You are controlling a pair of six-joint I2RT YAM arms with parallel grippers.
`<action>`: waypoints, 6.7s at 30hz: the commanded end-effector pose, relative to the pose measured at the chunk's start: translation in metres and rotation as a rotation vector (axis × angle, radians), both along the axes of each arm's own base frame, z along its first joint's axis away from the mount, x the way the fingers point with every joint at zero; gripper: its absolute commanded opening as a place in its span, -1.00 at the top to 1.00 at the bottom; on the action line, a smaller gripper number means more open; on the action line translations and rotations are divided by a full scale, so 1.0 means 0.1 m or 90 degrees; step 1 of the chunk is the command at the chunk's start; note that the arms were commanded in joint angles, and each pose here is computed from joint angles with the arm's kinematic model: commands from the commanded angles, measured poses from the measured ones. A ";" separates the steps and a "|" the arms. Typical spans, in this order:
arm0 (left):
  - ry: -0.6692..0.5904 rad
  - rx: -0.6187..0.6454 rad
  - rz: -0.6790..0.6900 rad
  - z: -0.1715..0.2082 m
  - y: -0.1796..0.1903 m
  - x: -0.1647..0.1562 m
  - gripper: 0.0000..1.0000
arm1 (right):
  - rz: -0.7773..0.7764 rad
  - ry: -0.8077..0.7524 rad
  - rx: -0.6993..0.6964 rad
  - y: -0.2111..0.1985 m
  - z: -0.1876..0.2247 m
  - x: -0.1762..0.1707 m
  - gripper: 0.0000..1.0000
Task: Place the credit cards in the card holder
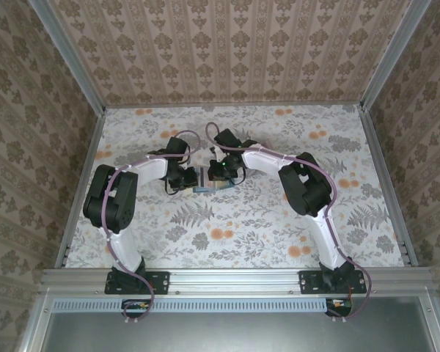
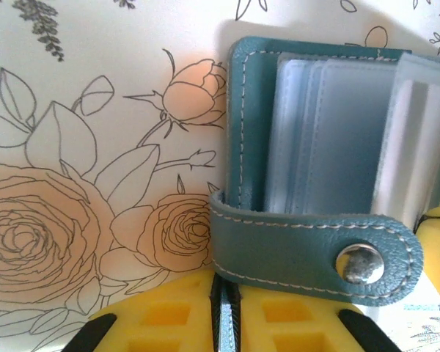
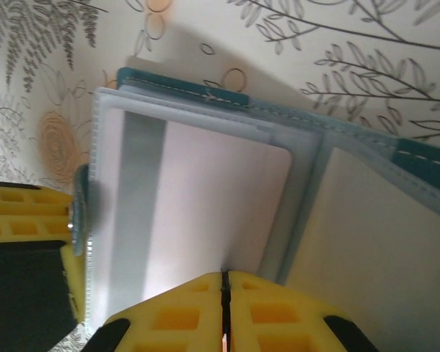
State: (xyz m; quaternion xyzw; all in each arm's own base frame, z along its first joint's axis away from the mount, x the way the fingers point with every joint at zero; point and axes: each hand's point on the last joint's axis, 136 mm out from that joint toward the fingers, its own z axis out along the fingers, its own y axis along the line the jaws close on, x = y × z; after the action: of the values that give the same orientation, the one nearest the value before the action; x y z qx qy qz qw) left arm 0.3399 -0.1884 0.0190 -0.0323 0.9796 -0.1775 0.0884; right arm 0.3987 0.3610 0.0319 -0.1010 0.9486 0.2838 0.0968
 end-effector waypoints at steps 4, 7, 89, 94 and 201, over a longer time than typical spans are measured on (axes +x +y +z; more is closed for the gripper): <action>0.040 -0.013 -0.024 -0.21 -0.13 -0.16 0.68 | 0.014 -0.012 0.028 0.07 0.21 -0.07 0.78; 0.040 -0.013 -0.024 -0.21 -0.13 -0.15 0.68 | 0.017 -0.023 0.028 0.05 0.33 -0.08 0.77; 0.022 -0.197 0.115 -0.14 0.14 -0.10 0.76 | -0.033 -0.030 0.011 -0.11 -0.20 -0.09 0.24; 0.026 -0.190 0.118 -0.16 0.16 -0.10 0.76 | -0.043 -0.037 0.000 -0.20 -0.15 -0.08 -0.04; -0.142 -0.151 -0.087 1.11 -0.70 0.31 0.51 | -0.128 -0.207 -0.069 -1.33 1.26 0.17 0.10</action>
State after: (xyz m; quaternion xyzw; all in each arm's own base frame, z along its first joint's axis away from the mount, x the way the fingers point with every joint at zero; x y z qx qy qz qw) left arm 0.3679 -0.2392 0.1169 0.0148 0.9439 -0.2795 0.1755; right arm 0.4067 0.2591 0.1315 -0.0590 0.9392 0.2382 0.2402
